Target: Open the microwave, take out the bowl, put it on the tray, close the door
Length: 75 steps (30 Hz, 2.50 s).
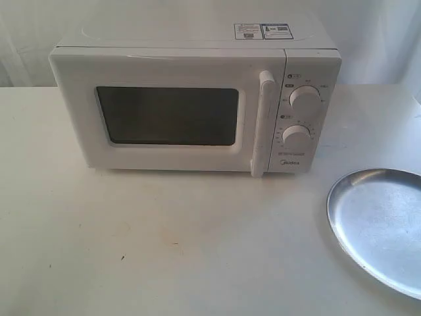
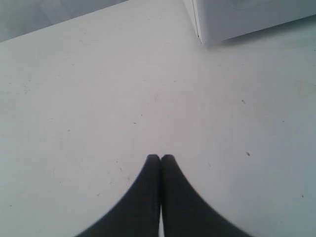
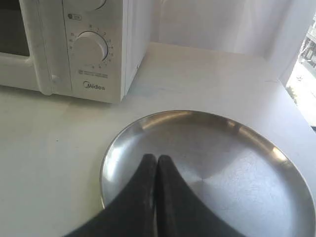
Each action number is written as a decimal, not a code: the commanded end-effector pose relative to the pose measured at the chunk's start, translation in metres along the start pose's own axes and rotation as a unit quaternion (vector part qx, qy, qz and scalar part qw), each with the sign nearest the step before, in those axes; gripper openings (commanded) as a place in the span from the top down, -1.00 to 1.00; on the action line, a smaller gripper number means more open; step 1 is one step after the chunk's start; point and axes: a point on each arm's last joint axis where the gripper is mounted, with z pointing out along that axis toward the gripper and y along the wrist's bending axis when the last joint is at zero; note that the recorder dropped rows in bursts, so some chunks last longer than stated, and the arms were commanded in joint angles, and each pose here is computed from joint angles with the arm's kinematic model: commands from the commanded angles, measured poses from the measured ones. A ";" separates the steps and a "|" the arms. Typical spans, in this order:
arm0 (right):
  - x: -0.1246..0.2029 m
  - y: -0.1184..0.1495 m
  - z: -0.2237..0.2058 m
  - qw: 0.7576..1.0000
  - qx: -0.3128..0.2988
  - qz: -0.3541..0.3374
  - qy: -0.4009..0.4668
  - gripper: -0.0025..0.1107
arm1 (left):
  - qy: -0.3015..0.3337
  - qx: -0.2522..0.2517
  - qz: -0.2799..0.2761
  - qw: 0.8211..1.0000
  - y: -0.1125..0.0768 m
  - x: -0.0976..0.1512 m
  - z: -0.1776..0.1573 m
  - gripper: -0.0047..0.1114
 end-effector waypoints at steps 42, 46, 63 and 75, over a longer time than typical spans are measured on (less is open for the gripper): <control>-0.013 0.065 0.214 0.938 -0.324 -0.094 -0.084 -0.18 | -0.001 0.003 -0.004 1.000 -0.001 0.000 0.000 0.92; -0.012 0.076 0.234 0.934 -0.334 -0.094 -0.090 -0.38 | -0.001 0.003 -0.004 1.000 -0.001 0.000 0.000 0.92; -0.032 0.103 0.264 0.936 -0.328 -0.089 -0.096 0.20 | -0.001 0.003 -0.004 1.000 -0.001 0.000 0.000 0.92; -0.019 0.136 0.240 0.842 -0.498 -0.203 -0.037 0.96 | -0.001 0.003 -0.004 1.000 -0.001 0.000 0.000 0.92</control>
